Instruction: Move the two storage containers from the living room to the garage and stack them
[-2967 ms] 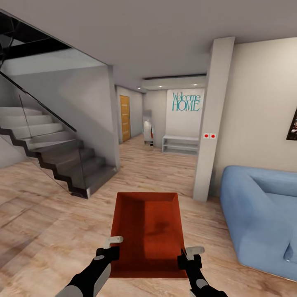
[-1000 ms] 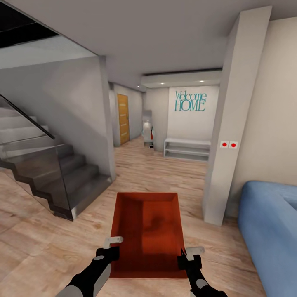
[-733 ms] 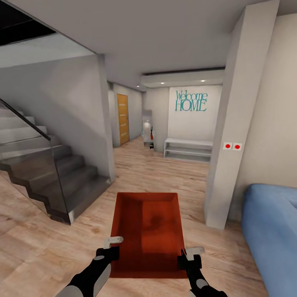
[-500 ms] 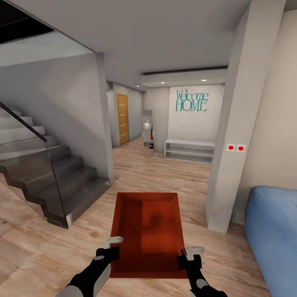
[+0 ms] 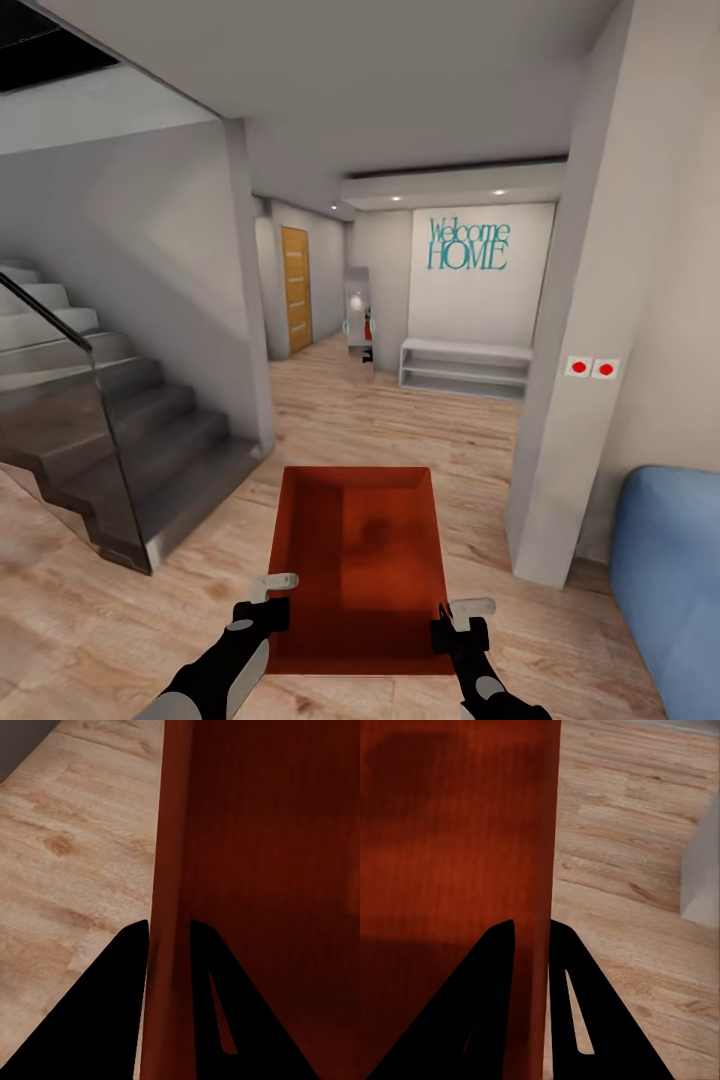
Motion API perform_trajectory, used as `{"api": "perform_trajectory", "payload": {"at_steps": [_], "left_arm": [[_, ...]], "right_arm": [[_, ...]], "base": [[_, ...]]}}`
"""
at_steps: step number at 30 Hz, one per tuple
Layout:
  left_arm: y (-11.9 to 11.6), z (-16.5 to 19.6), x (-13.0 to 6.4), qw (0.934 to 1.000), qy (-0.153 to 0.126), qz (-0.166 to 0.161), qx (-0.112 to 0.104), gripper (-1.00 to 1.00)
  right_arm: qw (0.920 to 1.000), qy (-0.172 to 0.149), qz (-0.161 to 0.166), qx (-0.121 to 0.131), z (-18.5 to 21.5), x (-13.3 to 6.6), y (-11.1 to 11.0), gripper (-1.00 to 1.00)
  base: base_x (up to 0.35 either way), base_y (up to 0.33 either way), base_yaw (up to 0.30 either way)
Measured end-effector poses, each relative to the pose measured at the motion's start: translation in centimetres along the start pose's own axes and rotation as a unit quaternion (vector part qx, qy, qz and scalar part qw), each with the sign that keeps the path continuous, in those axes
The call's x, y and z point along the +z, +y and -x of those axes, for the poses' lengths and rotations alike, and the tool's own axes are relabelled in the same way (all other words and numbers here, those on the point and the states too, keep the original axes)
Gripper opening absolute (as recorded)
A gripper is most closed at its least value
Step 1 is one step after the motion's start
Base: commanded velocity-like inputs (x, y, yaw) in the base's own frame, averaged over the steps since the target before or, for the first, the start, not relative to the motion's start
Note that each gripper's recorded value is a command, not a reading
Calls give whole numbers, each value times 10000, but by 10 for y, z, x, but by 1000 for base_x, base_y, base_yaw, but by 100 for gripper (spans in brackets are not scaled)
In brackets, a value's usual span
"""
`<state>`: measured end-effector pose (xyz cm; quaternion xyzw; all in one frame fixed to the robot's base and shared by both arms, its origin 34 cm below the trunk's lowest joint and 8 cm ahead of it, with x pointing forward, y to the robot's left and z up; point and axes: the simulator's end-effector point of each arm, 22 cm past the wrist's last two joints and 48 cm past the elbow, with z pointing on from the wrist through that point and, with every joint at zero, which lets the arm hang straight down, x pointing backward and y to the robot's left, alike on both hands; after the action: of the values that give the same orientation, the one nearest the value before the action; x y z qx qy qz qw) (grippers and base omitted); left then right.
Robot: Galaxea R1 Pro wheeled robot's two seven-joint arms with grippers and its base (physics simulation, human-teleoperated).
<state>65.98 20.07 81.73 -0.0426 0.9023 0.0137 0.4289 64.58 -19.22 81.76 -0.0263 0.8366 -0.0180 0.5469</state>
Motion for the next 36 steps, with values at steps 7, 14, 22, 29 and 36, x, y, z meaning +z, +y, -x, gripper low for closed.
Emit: {"api": "perform_trajectory", "payload": {"at_steps": [7, 14, 22, 29, 36], "left_arm": [[0, 0, 0, 10000, 0, 0, 0, -100], [0, 0, 0, 10000, -1, -1, 3, -100], [0, 0, 0, 10000, 0, 0, -1, -100], [0, -1, 0, 10000, 6, 1, -2, -100], [0, -1, 0, 10000, 7, 1, -2, -100]], "right_arm": [[10000, 0, -1, 0, 0, 0, 0, -100], [10000, 0, -1, 1, 0, 0, 0, -100], [10000, 0, 0, -1, 0, 0, 0, -100], [10000, 6, 1, -3, 0, 0, 0, -100], [10000, 8, 1, -3, 0, 0, 0, -100]], "base": [[321, 0, 0], [321, 0, 0], [321, 0, 0], [321, 0, 0], [321, 0, 0]]}}
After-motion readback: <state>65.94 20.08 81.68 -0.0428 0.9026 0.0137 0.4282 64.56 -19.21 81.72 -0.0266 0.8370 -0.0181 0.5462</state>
